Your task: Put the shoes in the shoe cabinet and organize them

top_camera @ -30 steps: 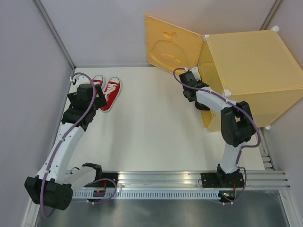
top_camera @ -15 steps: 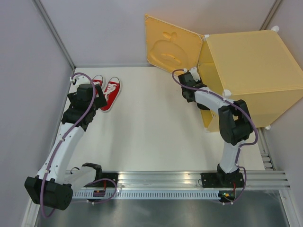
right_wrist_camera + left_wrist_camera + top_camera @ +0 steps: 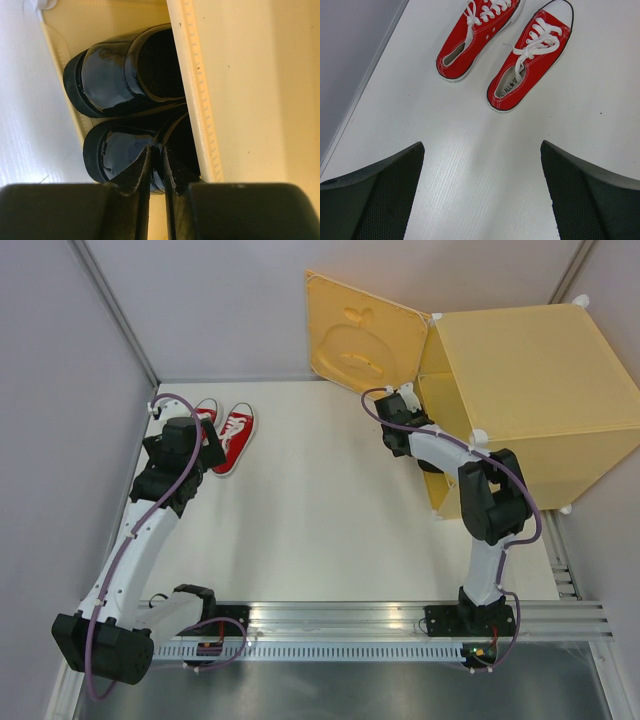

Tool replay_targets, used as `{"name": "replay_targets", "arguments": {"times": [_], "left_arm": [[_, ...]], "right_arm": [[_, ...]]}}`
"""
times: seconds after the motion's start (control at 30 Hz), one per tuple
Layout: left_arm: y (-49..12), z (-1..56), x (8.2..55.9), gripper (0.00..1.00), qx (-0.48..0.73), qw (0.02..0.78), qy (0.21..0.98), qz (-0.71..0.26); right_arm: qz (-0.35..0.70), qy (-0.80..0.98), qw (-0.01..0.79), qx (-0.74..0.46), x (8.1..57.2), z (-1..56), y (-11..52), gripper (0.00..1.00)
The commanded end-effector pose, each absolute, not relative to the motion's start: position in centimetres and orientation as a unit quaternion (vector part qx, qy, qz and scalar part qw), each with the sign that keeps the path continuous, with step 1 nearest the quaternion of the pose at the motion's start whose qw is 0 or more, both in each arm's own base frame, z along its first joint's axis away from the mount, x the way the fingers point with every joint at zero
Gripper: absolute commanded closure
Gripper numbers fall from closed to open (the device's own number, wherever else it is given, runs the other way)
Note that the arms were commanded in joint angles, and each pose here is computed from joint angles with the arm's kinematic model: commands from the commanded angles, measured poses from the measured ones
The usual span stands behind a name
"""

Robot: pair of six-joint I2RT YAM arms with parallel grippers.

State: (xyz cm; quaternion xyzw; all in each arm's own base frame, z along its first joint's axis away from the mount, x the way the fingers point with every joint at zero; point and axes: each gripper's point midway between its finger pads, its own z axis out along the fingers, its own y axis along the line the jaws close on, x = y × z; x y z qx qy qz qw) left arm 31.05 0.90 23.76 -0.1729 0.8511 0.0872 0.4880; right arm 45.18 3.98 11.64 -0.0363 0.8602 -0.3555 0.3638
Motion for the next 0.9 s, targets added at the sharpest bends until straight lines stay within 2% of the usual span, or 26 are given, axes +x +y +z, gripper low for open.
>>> {"name": "replay_targets", "arguments": {"times": [0.0,0.13,0.33,0.53,0.67,0.87], "left_arm": [[0.9,24.4,31.6,0.0,-0.165,0.502,0.845,0.087],[0.9,24.5,31.5,0.0,-0.165,0.503,0.844,0.086],[0.9,24.5,31.5,0.0,-0.165,0.502,0.844,0.086],[0.9,24.5,31.5,0.0,-0.165,0.502,0.845,0.086],[0.9,24.5,31.5,0.0,-0.165,0.502,0.844,0.085],[0.9,24.4,31.6,0.0,-0.165,0.501,0.845,0.086]], "right_arm": [[-0.4,0.845,0.353,-0.034,44.9,12.5,2.4,0.82],[-0.401,0.845,0.354,-0.032,44.8,12.6,2.4,0.83],[-0.413,0.838,0.357,-0.023,44.9,13.0,2.1,0.91],[-0.424,0.833,0.354,-0.022,44.8,13.1,1.9,0.91],[-0.407,0.843,0.35,-0.026,44.7,12.6,2.2,0.86],[-0.353,0.863,0.36,-0.032,44.7,13.1,3.5,0.66]]}}
